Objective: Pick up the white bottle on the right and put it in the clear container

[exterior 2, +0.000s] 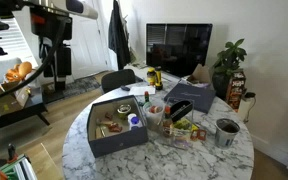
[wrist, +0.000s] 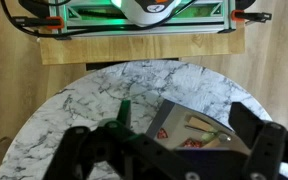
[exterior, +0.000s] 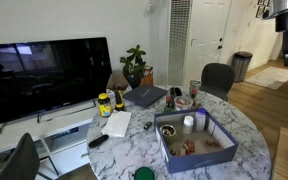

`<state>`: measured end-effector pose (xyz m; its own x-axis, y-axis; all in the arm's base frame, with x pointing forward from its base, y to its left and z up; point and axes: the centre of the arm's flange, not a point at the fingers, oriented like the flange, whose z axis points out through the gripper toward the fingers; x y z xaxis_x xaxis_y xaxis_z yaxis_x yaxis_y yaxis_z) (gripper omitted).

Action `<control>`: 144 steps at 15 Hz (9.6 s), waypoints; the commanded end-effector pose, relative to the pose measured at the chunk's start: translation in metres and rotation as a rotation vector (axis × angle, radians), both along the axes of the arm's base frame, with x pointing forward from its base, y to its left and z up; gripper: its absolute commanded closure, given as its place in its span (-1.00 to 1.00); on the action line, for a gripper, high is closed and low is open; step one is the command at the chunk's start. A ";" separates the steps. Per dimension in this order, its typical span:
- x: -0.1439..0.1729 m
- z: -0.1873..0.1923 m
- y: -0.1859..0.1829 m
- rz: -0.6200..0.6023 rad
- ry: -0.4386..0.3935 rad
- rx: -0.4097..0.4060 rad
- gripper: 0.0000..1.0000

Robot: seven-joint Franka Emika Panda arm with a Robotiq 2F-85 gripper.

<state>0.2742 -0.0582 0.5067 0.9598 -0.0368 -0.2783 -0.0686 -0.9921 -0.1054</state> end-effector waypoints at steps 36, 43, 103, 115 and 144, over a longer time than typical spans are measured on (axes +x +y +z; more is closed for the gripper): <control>0.080 -0.058 0.052 -0.017 -0.068 -0.073 -1.00; 0.134 -0.096 0.082 -0.123 -0.125 0.043 -1.00; 0.224 -0.132 -0.087 -1.300 -0.467 -0.269 0.60; 0.270 -0.191 -0.101 -1.345 -0.394 -0.335 0.60; 0.291 -0.148 -0.107 -1.231 -0.167 -0.255 -0.99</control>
